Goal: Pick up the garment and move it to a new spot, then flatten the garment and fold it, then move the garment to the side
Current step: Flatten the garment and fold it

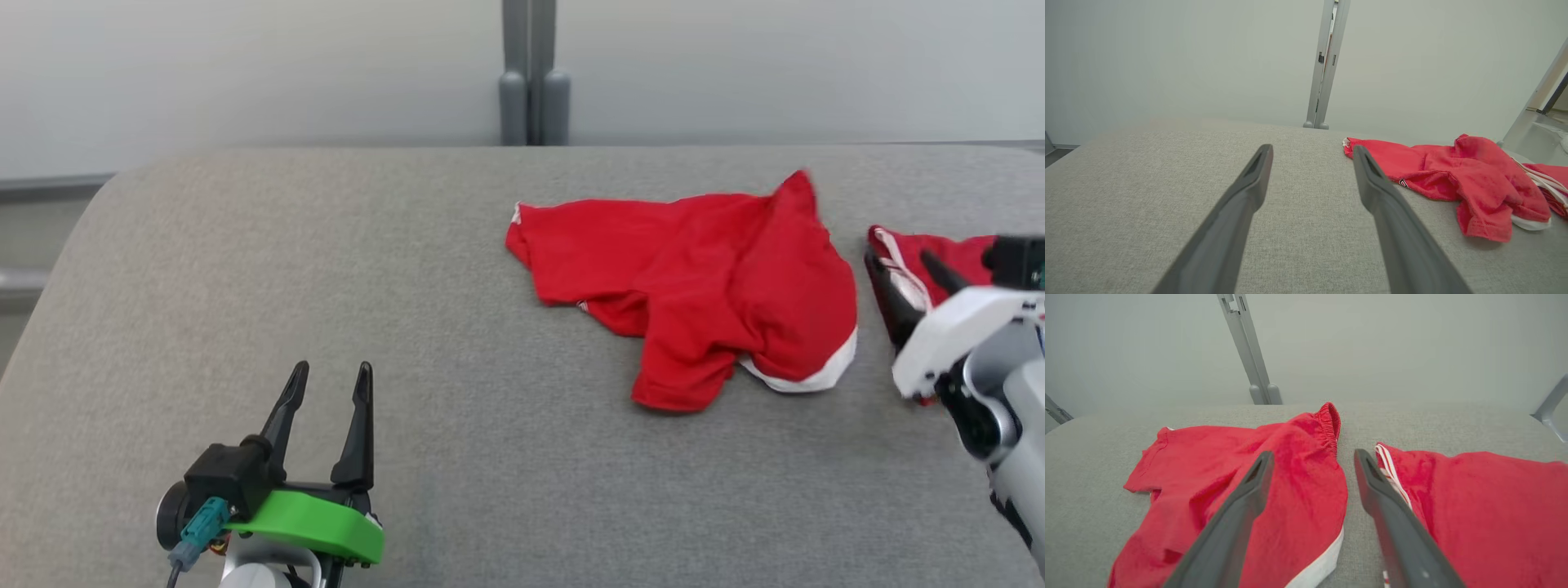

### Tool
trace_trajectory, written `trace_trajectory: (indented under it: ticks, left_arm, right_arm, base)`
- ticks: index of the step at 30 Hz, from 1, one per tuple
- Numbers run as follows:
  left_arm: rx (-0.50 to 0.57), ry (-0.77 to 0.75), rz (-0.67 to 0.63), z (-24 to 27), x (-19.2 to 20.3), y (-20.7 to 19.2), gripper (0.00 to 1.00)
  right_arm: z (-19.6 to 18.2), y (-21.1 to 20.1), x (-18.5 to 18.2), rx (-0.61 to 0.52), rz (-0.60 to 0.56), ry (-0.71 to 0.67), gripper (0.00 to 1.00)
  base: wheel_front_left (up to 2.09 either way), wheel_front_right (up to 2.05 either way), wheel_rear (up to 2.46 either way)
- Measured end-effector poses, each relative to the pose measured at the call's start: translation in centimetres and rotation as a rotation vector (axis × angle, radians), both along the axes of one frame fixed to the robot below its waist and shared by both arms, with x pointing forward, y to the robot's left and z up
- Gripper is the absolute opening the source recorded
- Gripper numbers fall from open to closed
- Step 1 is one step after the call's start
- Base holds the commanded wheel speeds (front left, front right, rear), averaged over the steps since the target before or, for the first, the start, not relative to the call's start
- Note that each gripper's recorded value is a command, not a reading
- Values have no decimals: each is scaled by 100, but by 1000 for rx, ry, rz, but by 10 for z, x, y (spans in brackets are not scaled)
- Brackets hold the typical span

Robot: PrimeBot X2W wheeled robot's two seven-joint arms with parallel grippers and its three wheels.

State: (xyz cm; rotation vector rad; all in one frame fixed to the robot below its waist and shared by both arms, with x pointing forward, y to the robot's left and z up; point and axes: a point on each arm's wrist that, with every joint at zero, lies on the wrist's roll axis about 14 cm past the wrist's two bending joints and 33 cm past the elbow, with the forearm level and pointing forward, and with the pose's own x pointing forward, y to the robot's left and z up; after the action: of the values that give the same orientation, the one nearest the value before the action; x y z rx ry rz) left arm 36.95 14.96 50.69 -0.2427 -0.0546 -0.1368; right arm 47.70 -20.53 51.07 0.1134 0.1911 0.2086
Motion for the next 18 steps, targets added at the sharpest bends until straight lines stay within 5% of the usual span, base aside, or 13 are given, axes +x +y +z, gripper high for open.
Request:
trace_trajectory:
  ticks: [6, 18]
  left_arm:
    - [-6, -27, -47, 10, -2, -17, 100]
    - [-19, -44, -97, 15, -8, -36, 100]
  right_arm:
    - [12, -39, -36, 2, -89, -56, 100]
    - [39, -28, -108, 106, -145, -331, 100]
  base:
    - [0, 0, 0]
    - [0, 0, 0]
